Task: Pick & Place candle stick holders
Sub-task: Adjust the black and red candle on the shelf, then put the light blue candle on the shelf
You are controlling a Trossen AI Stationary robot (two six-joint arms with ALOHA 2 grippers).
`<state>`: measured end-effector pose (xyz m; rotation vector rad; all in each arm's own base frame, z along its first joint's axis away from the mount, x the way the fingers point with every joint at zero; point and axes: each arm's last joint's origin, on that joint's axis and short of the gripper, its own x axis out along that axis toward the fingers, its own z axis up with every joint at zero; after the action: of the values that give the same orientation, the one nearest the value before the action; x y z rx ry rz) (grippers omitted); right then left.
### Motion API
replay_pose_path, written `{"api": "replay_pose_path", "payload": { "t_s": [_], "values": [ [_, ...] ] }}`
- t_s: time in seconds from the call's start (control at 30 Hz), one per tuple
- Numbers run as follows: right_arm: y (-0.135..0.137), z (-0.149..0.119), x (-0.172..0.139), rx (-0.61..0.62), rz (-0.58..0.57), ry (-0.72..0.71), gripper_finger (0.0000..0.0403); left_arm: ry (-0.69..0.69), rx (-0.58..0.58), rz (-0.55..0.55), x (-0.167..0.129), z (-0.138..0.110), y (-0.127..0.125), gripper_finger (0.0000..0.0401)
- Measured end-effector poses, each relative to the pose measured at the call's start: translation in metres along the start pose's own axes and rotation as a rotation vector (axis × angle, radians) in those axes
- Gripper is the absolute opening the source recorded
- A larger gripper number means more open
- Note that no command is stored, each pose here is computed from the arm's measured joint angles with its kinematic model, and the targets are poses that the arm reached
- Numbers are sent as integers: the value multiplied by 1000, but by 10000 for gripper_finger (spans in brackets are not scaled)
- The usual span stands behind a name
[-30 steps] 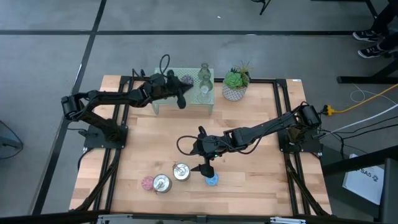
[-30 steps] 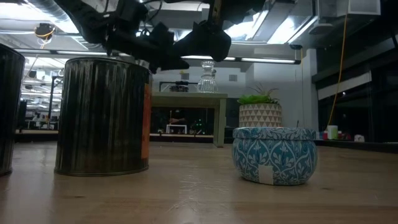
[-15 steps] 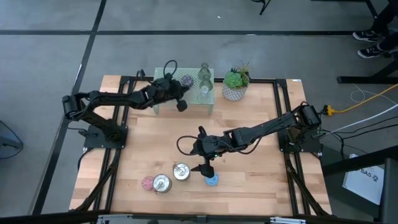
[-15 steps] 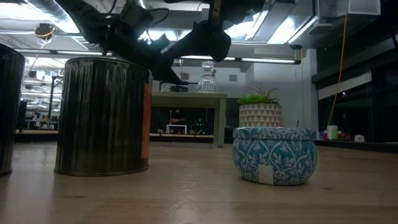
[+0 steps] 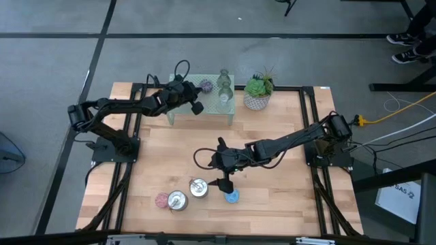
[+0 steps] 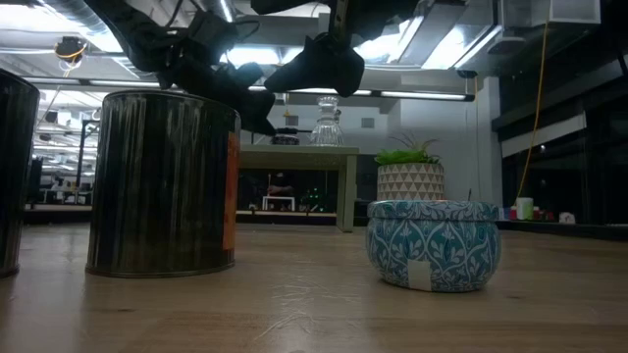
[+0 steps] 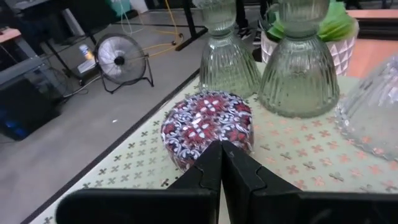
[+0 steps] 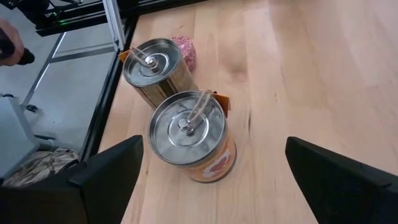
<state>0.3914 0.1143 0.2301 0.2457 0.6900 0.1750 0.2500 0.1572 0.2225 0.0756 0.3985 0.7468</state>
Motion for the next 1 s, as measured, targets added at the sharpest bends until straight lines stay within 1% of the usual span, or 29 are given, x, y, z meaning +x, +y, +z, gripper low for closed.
{"api": "replay_pose_path", "payload": {
  "t_s": [0.13, 0.27, 0.4, 0.57, 0.73, 0.87, 1.0],
  "values": [
    [0, 0, 0, 1, 0, 0, 392, -32, 7, 2, -3, 5, 0, 4],
    [1, -2, 0, 1, 24, 30, 392, -87, 68, -36, -18, 17, -9, 2],
    [7, -8, 0, -5, 85, 88, 392, -151, 105, -115, -48, 33, -25, 5],
    [16, -11, 0, -19, 116, 91, 392, -188, 152, -274, -96, 43, -49, 2],
    [17, -11, 0, -16, 120, 93, 392, -146, 212, -440, -140, 37, -73, 4],
    [16, -11, 0, -15, 119, 92, 392, -111, 254, -522, -166, 29, -93, 4],
    [16, -11, 0, -15, 120, 90, 392, -124, 287, -584, -187, 23, -112, 2]
  ]
}}
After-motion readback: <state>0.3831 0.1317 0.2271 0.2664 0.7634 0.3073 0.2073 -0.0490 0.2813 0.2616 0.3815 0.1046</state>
